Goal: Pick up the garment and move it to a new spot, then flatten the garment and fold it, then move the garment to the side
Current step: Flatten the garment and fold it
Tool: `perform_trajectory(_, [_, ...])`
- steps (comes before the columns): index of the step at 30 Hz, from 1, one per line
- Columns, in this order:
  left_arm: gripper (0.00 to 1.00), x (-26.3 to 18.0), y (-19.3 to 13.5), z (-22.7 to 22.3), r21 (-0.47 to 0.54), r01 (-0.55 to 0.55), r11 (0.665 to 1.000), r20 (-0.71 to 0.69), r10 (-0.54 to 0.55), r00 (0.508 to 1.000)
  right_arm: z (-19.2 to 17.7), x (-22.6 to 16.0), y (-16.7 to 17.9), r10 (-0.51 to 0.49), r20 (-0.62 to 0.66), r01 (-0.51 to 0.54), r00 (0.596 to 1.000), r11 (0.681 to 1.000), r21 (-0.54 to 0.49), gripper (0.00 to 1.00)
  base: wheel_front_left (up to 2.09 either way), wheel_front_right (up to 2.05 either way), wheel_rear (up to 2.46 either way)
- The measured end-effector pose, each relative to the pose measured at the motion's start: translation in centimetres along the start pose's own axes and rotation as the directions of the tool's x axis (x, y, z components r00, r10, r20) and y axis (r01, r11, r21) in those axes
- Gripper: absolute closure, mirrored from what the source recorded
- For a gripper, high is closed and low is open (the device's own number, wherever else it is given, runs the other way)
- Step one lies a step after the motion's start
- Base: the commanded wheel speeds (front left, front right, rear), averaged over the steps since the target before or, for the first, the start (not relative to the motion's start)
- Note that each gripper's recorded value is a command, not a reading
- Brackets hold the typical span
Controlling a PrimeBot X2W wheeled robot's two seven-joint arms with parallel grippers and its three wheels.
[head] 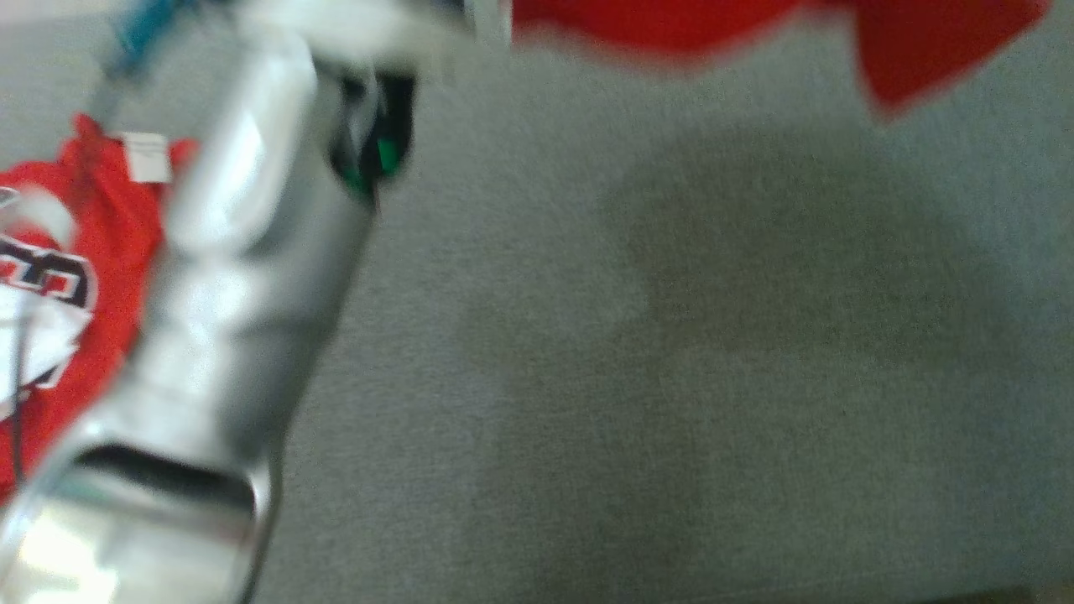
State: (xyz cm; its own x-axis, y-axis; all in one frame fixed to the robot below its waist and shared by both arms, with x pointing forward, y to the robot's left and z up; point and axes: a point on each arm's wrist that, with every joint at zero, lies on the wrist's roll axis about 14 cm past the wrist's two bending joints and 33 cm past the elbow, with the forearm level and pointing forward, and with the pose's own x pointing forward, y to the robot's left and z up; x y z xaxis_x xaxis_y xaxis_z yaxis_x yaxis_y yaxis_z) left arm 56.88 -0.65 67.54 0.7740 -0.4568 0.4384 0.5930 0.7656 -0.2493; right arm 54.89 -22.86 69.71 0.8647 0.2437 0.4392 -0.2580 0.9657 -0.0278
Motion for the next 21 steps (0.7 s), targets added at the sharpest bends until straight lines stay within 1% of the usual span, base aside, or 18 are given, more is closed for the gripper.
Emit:
perform_trajectory(3, [1.0, 3.4, 0.4, 2.3, -0.005, 0.025, 1.0, 0.093, -0.024, 0.995, 2.2, 2.8, -1.0, 0.012, 0.069, -0.008, 0.998, 0.999, -0.051, 1.0, 0.0, 0.0, 0.0])
perform_trajectory(5, [1.0, 4.7, 0.6, 2.9, -0.019, 0.04, 0.999, 0.137, -0.037, 0.99, 1.9, 3.6, -1.6, 0.015, 0.068, -0.01, 0.998, 0.997, -0.077, 1.0, 0.0, 0.0, 0.0])
perform_trajectory(6, [1.0, 4.7, 0.6, 2.9, -0.019, 0.04, 0.999, 0.137, -0.037, 0.99, 1.9, 3.6, -1.6, 0.015, 0.068, -0.01, 0.998, 0.997, -0.077, 1.0, 0.0, 0.0, 0.0])
perform_trajectory(7, [1.0, 4.9, 0.8, 2.4, -0.028, 0.041, 0.999, 0.138, -0.037, 0.99, 1.1, 3.6, -1.8, 0.013, 0.052, -0.009, 0.999, 0.997, -0.081, 1.0, 0.0, 0.0, 0.0])
perform_trajectory(9, [1.0, 4.4, 1.4, -0.3, -0.039, 0.033, 0.999, 0.093, -0.029, 0.995, -1.6, 2.9, -2.2, 0.004, -0.013, -0.005, 1.0, 0.997, -0.077, 1.0, 0.0, 0.0, 0.0])
perform_trajectory(11, [1.0, 2.6, 1.7, -4.4, -0.05, 0.023, 0.998, 0.005, -0.022, 1.0, -4.9, 1.4, -2.4, -0.008, -0.1, 0.002, 0.995, 0.998, -0.061, 1.0, 0.0, 0.0, 0.0])
perform_trajectory(14, [1.0, -1.8, 2.1, -10.1, -0.083, -0.023, 0.996, -0.13, 0.012, 0.991, -10.0, -2.4, -2.3, -0.026, -0.244, 0.021, 0.969, 0.999, -0.024, 1.0, 0.0, 0.0, 0.0])
perform_trajectory(17, [1.0, -6.5, 1.7, -12.7, -0.097, -0.066, 0.993, -0.21, 0.044, 0.977, -13.4, -6.8, -1.2, -0.039, -0.353, 0.056, 0.935, 0.998, 0.039, 1.0, 0.0, 0.0, 0.0])
perform_trajectory(21, [1.0, -12.6, 0.1, -14.2, -0.12, -0.118, 0.986, -0.292, 0.078, 0.953, -15.5, -12.8, 0.4, -0.05, -0.454, 0.101, 0.89, 0.991, 0.091, 1.0, 0.0, 0.0, 0.0])
